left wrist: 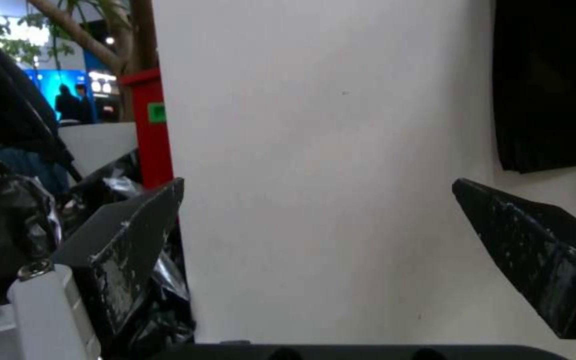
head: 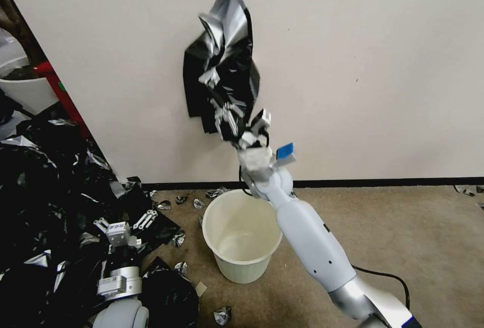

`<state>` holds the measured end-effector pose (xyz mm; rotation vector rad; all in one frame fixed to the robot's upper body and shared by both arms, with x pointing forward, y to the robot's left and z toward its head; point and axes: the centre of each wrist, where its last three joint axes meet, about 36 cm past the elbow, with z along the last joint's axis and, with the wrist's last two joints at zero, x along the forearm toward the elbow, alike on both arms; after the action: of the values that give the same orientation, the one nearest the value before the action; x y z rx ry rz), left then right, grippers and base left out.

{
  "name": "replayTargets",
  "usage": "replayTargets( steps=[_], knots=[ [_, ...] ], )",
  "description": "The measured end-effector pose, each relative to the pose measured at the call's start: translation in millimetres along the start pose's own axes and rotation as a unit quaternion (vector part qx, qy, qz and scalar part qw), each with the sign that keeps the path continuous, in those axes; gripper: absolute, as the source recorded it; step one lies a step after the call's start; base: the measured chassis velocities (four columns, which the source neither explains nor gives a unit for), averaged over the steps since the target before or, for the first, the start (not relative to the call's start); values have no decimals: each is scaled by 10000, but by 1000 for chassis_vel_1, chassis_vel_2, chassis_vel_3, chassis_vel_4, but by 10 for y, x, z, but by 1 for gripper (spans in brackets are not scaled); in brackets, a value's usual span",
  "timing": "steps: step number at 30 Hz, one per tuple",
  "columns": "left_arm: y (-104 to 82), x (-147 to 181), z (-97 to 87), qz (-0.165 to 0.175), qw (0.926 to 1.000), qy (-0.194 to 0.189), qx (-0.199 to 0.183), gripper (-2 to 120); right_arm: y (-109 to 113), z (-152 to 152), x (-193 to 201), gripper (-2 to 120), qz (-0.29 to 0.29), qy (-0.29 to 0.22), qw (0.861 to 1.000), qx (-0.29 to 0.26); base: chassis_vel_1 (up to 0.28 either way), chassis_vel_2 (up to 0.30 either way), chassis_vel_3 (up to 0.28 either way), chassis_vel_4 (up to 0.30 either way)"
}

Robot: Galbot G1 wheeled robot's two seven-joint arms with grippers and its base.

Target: Place a trash bag onto the trash bin.

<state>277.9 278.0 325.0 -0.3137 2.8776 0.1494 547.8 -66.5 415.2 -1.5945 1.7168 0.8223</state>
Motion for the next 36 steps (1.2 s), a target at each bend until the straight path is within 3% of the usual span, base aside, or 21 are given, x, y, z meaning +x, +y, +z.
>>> replayTargets(
  steps=[6,15,16,18,19,22,23,25,26,27,30,32,34,35,36],
  knots=[
    [12,-30,-4,-1,10000,-24,-17,100,-59,22,308,0,-489,512,9973,-171,0,0,0,0],
    [13,-46,0,-5,10000,-27,-17,100,-73,33,603,0,-359,809,9959,-202,0,0,0,0],
    [14,-48,3,-5,10000,-26,-18,100,-65,25,633,0,-233,849,9961,-96,0,0,0,0],
    [13,-53,4,2,10000,-27,-15,100,18,-19,632,0,653,942,9923,475,0,0,0,0],
    [13,-53,4,2,10000,-27,-15,100,18,-19,632,0,653,942,9923,475,0,0,0,0],
    [12,-60,20,17,10000,-14,-12,100,258,-136,610,7,1797,823,9743,1081,0,0,0,0],
    [12,-60,20,17,10000,-14,-12,100,258,-136,610,7,1797,823,9743,1081,0,0,0,0],
    [-3,-68,63,26,10000,19,0,100,580,-240,683,19,2404,715,9596,1277,0,0,0,0],
    [-16,-68,81,33,10000,37,13,100,720,-277,713,24,2521,701,9560,1329,0,0,0,0],
    [-16,-68,81,33,10000,37,13,100,720,-277,713,24,2521,701,9560,1329,0,0,0,0],
    [-77,-78,115,83,9999,61,67,100,1131,-393,740,37,2937,640,9430,1428,0,0,0,0],
    [-93,-82,121,96,9999,63,82,100,1189,-427,714,42,3067,654,9378,1488,0,0,0,0],
    [-127,-91,137,128,9998,71,106,100,1255,-526,602,52,3371,833,9195,1844,0,0,0,0],
    [-127,-91,137,128,9998,71,106,100,1255,-526,602,52,3371,833,9195,1844,0,0,0,0],
    [-134,-94,140,134,9998,72,110,100,1258,-560,551,55,3454,961,9104,2063,0,0,0,0]
  ],
)
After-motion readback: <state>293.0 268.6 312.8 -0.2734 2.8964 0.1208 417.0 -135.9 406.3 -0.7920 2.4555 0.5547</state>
